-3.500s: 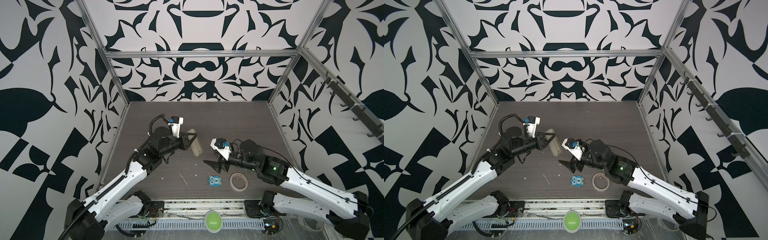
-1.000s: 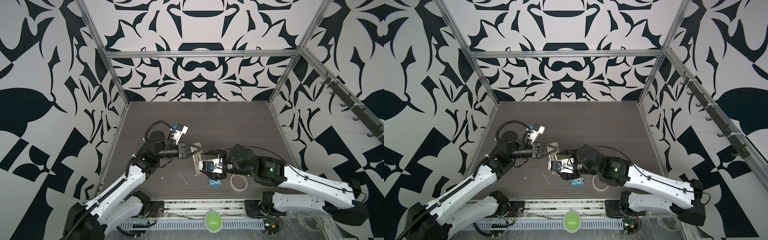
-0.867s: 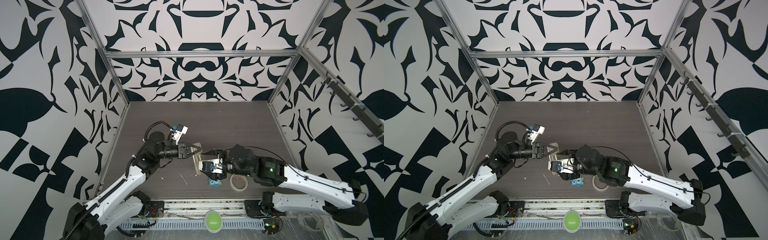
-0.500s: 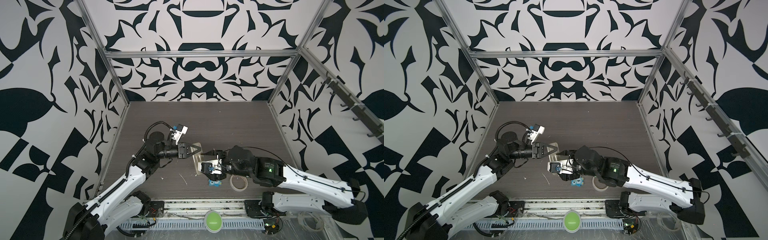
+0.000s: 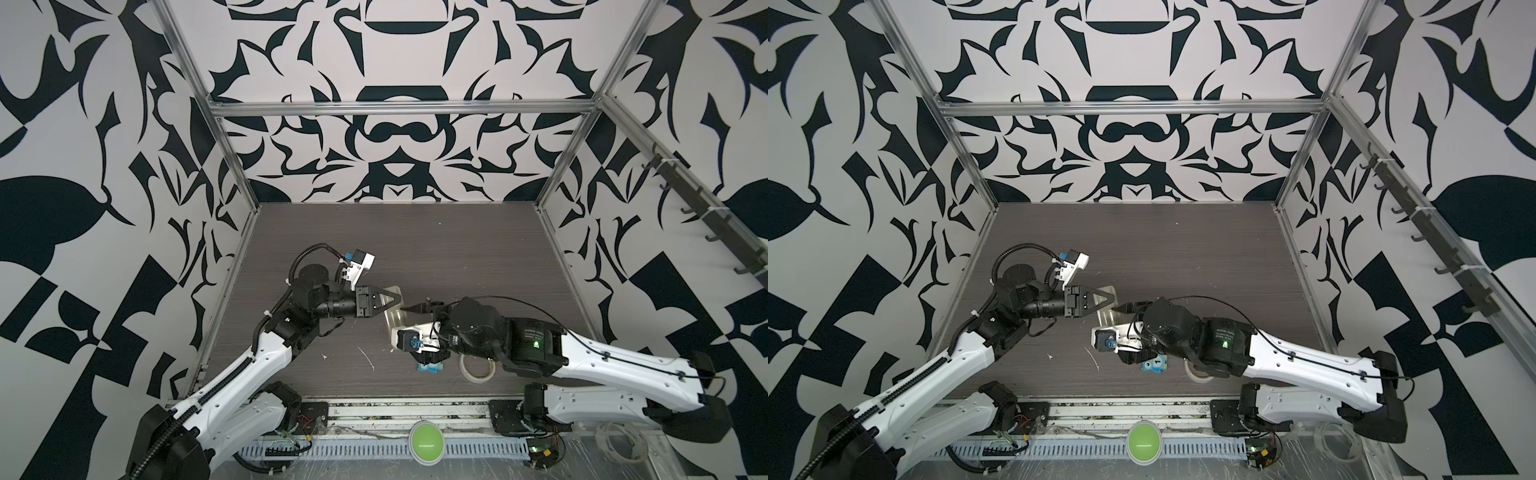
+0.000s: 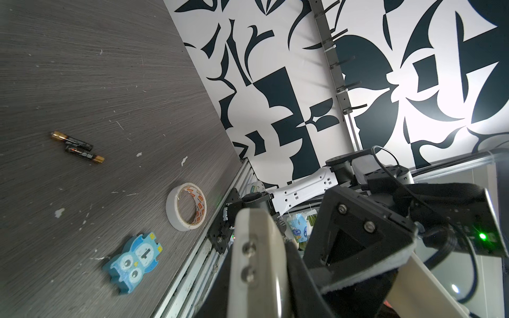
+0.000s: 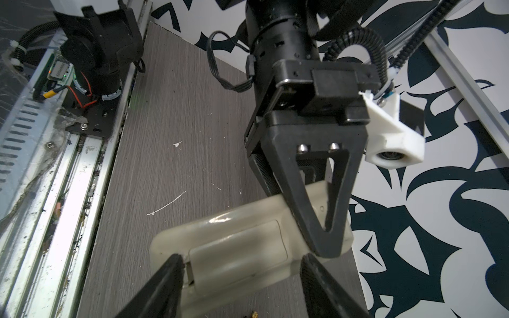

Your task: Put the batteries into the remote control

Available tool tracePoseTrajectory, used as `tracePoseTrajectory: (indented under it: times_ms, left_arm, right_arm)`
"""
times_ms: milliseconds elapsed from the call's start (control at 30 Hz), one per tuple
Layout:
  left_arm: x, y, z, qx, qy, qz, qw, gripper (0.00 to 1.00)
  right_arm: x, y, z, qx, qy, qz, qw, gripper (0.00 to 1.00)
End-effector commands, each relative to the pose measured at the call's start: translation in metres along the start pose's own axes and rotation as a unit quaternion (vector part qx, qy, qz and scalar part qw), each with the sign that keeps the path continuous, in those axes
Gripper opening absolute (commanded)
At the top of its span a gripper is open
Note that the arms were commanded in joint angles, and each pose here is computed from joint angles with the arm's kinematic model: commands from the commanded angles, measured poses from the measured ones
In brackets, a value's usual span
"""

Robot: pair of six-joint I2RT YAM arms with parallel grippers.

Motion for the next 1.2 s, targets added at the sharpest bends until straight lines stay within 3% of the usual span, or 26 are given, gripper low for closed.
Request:
tracePoseTrajectory:
  times_ms: [0,300,1167]
  left_arm:
    - [0.0021,-0.0079,-0.0014,-0.012,-0.003,0.020,1.000,0.00]
    - [0.0005,-0.0069,-0.0018,-0.009,0.001,0.020,1.000,0.00]
    - [-0.0045,0.0017,-0.0012,0.002,0.012,0.013,1.000,0.00]
  right_arm:
    - [0.0015,-0.0096,-0.0022,0.006,0.010,0.050,0.999,0.71]
    - [-0.0031,-0.0142,0.0012,0.011,0.031,0.088,0.996,0.70]
    - [0.0004,-0.0188,-0.0015,0.013,-0.002,0.126,0.992,0.65]
Point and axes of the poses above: each gripper's point midway between its finger pads, its own x axis back along the fingers, its own y axis along the line the jaws close on, z = x × y, the point moved 9 cm from there along x, back along the fingers, and after that the axes turned 8 degrees about -x, right-handed, at the moved point
